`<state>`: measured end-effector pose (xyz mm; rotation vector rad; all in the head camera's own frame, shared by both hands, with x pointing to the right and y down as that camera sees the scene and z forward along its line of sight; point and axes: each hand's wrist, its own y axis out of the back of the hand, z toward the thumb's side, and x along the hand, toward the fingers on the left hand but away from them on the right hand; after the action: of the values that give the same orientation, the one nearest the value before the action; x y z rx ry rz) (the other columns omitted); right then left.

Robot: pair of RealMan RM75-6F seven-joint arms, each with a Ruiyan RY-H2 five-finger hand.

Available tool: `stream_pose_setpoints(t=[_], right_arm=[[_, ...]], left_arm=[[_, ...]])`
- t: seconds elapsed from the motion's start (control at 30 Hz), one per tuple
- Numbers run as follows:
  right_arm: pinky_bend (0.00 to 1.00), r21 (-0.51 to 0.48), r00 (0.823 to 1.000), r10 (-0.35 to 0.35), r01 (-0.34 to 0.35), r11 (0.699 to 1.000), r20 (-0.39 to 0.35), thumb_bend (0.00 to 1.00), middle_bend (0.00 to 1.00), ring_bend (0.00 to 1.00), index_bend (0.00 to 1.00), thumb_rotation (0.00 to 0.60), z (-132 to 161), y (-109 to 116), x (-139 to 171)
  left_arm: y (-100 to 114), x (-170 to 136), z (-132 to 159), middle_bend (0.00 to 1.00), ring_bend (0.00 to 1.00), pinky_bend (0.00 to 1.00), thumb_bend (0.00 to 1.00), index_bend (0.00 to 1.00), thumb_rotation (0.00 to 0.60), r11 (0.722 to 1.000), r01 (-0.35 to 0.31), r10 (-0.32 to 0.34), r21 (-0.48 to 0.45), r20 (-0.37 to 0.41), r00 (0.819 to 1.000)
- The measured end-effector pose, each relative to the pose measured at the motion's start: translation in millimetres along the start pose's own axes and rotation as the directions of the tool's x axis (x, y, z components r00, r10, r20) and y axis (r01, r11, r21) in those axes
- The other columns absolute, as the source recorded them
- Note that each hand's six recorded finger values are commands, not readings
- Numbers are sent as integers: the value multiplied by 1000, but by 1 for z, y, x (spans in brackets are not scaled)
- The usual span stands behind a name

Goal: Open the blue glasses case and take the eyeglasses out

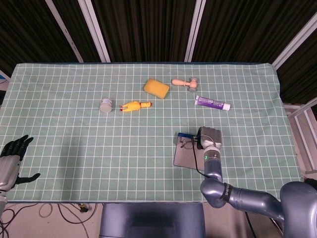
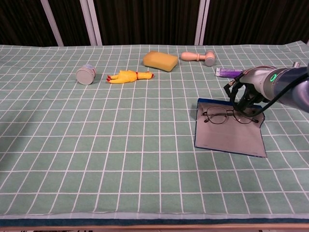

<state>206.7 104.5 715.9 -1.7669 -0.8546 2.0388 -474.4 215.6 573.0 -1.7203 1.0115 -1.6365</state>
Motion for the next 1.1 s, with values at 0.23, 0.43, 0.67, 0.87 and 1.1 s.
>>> stream_pose_setpoints(t=[0.23,0.43,0.67,0.87,1.1], right_arm=[[982,3,1000,3,-3,1000,6,565,893,971,418,600,-2,-2,-1],[982,3,1000,5,-5,1000,13,565,893,971,418,600,-4,-3,-3],[982,-2,1000,7,-7,1000,13,566,893,971,433,600,-4,-4,-4],[982,-2,1000,7,-7,1000,14,565,894,971,456,600,-4,-4,-4],[982,-2,1000,8,-8,1000,18,567,894,971,485,600,-5,-4,-4]], left_arm=[[0,0,0,0,0,0,35,0,600,1000,0,0,1,-1,1000],[0,0,0,0,0,0,36,0,600,1000,-2,2,2,-1,1000],[1,0,0,0,0,0,36,0,600,1000,-3,3,2,-2,1000],[1,0,0,0,0,0,36,0,600,1000,-4,4,2,-1,1000],[1,0,0,0,0,0,35,0,600,1000,-4,4,1,-1,1000]])
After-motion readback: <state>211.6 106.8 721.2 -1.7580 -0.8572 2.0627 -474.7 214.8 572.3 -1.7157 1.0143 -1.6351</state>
